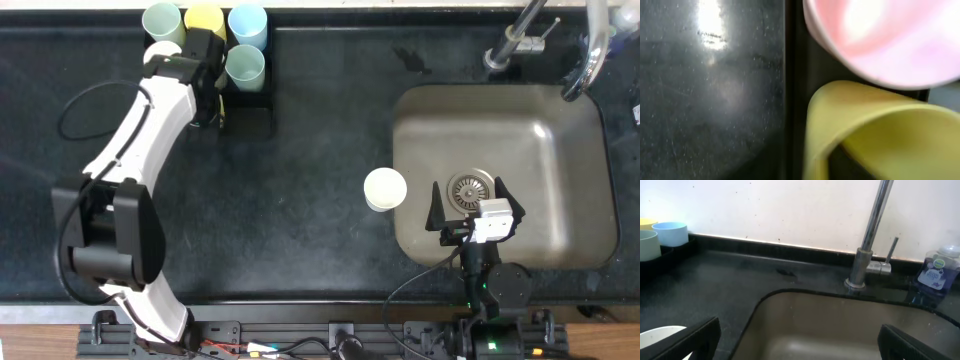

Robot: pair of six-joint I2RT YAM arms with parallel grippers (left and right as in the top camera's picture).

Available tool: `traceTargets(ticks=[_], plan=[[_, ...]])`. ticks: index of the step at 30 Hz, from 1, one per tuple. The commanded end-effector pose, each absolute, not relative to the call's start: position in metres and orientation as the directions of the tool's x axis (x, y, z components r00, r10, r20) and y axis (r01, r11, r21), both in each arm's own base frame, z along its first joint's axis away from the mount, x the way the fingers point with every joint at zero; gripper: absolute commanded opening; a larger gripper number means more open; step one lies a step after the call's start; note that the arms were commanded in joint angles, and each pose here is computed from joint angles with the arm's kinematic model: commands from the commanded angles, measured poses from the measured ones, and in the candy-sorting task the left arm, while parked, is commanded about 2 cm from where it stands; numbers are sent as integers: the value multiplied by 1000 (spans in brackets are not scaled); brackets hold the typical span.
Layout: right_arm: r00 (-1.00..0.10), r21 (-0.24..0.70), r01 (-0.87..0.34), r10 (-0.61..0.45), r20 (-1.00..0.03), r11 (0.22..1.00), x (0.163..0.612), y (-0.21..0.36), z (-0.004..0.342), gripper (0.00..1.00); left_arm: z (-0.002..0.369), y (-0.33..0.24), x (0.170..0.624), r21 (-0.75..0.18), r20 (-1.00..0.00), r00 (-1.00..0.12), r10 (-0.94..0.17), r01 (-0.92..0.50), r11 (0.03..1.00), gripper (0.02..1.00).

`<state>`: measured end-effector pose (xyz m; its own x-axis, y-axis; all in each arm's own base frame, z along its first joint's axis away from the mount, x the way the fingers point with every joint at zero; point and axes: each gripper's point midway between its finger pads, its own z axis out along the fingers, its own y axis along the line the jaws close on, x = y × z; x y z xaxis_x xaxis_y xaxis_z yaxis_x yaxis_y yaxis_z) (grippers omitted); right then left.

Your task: Store Cups

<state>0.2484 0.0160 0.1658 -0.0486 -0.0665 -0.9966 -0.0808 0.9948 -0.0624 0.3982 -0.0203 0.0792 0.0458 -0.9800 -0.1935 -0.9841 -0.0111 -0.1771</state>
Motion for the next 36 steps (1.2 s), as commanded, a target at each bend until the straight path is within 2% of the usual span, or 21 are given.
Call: traceTargets(ticks=[1,3,4,7,10,13,14,15,17,18,20,22,31,36], plan=[[-48,-59,-76,-63,-997,995,249,16,163,993,83,-16,397,-191,-180,86,-980,-980,-51,875],[-48,-59,-76,-63,-997,995,249,16,163,998,83,-18,398,-196,-169,86,-982,-979,-52,985],[-48,-59,-76,-63,-997,995,249,16,163,996,85,-18,400,-208,-166,87,-982,-977,-52,1000],[-48,-59,-76,-63,-997,995,249,16,163,996,104,-16,408,-280,-165,102,-981,-959,-53,1000],[-48,-59,-76,-63,-997,995,249,16,163,993,151,-8,415,-416,-191,126,-974,-909,-36,1000],[-48,-59,-76,-63,-997,995,249,16,163,993,218,3,425,-583,-296,75,-952,-804,118,1000],[-48,-59,-76,-63,-997,995,249,16,163,996,246,7,430,-635,-364,44,-931,-742,213,1000],[-48,-59,-76,-63,-997,995,249,16,163,996,278,8,436,-666,-465,-8,-885,-656,356,1000],[-48,-59,-76,-63,-997,995,249,16,163,996,341,0,447,-619,-698,-87,-711,-424,661,1000],[-48,-59,-76,-63,-997,995,249,16,163,996,370,-9,448,-541,-806,-91,-584,-285,791,1000],[-48,-59,-76,-63,-997,995,249,16,163,998,400,-22,438,-388,-917,-50,-396,-121,914,1000],[-48,-59,-76,-63,-997,995,249,16,163,996,402,-21,424,-313,-948,-28,-316,-87,946,1000],[-48,-59,-76,-63,-997,995,249,16,163,996,324,-12,377,-157,-975,-146,-169,-92,983,998],[-48,-59,-76,-63,-997,995,249,16,163,993,306,-8,345,-111,-990,-75,-117,-75,991,1000]])
